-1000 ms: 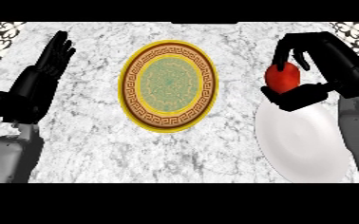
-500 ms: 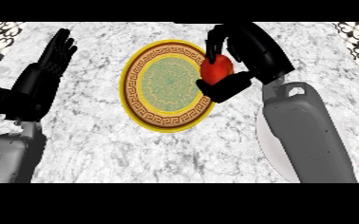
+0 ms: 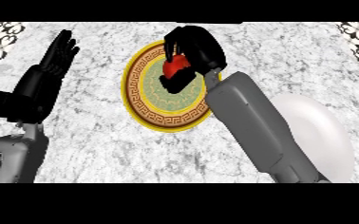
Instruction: Pick the tomato from the plate and place it in the plate
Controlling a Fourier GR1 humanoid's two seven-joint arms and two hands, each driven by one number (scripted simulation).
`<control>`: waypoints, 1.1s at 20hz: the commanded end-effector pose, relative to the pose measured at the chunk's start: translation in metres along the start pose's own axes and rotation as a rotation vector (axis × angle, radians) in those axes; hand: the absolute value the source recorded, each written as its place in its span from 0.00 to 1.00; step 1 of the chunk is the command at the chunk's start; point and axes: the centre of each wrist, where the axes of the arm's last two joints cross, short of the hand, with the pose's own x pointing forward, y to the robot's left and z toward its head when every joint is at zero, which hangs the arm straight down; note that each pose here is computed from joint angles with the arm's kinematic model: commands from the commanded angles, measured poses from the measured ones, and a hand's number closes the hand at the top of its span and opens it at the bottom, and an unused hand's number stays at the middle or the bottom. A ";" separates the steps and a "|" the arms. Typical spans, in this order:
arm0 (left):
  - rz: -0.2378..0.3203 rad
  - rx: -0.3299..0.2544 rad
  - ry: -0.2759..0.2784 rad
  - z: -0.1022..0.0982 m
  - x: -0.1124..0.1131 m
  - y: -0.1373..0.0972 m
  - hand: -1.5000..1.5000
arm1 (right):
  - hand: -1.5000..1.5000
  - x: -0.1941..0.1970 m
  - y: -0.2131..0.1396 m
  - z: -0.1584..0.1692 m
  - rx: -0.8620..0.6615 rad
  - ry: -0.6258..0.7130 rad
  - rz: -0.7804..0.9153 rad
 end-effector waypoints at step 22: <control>0.007 -0.033 0.001 -0.008 -0.011 -0.009 0.50 | 0.00 -0.033 0.049 -0.030 -0.160 0.062 -0.412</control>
